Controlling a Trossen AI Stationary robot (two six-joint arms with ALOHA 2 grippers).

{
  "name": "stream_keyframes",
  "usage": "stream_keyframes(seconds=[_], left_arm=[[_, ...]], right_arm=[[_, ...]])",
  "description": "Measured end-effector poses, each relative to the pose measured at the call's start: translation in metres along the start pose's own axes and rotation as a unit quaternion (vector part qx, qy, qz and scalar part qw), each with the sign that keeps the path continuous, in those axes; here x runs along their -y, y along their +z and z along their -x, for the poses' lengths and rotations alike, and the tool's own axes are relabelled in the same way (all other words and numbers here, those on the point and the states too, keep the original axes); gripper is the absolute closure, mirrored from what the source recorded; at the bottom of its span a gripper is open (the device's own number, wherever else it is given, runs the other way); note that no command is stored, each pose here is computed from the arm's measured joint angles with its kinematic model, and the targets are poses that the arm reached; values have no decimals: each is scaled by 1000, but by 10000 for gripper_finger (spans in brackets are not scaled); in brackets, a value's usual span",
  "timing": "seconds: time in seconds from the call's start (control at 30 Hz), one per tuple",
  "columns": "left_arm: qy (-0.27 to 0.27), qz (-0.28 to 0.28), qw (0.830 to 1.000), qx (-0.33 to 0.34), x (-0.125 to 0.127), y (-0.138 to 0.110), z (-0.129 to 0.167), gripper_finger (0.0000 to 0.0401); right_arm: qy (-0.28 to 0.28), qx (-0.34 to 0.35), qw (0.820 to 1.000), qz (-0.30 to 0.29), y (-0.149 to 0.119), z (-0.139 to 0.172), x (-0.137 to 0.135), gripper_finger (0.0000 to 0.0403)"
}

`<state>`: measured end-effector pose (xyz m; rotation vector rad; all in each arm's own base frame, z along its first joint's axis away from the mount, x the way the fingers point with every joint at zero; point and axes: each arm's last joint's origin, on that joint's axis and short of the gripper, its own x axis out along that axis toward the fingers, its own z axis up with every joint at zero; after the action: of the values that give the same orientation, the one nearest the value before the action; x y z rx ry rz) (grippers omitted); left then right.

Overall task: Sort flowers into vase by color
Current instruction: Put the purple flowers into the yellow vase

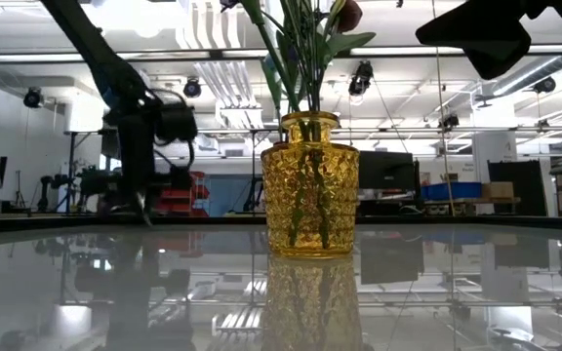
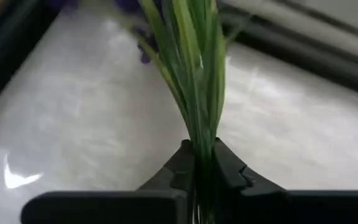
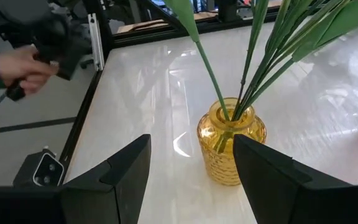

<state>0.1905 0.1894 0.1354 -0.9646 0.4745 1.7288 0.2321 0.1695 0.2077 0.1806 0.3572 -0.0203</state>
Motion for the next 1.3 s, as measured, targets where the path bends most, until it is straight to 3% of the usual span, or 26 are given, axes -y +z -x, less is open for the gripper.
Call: stream_keyframes(seconds=[0.17,0.3,0.43,0.57,0.73,0.97,1.1,1.2,1.3], left_arm=[[-119,-23,991,57,3,6,47,396],[-251,-26,959,132,-4,4,104,399],[-386,-45,896,215,-19,1,163,400],[-510,-73,808,286,-37,-3,214,401],[-631,-76,710,305,-57,-17,263,401],[-726,-111,608,300,-72,-50,324,401],[-769,-155,531,320,-77,-80,364,401],[-771,-190,499,347,-76,-107,390,401],[-772,-207,480,362,-72,-128,416,401]], right_arm=[[5,-3,1000,5,1,5,-2,184],[11,6,1000,15,7,11,-1,184],[15,18,999,28,16,19,1,184],[19,37,998,43,26,27,4,184],[2,61,997,53,34,34,7,184],[-1,68,996,51,37,36,8,184],[1,75,996,43,39,37,7,184],[9,102,994,43,44,37,5,184],[20,132,990,47,50,37,2,184]])
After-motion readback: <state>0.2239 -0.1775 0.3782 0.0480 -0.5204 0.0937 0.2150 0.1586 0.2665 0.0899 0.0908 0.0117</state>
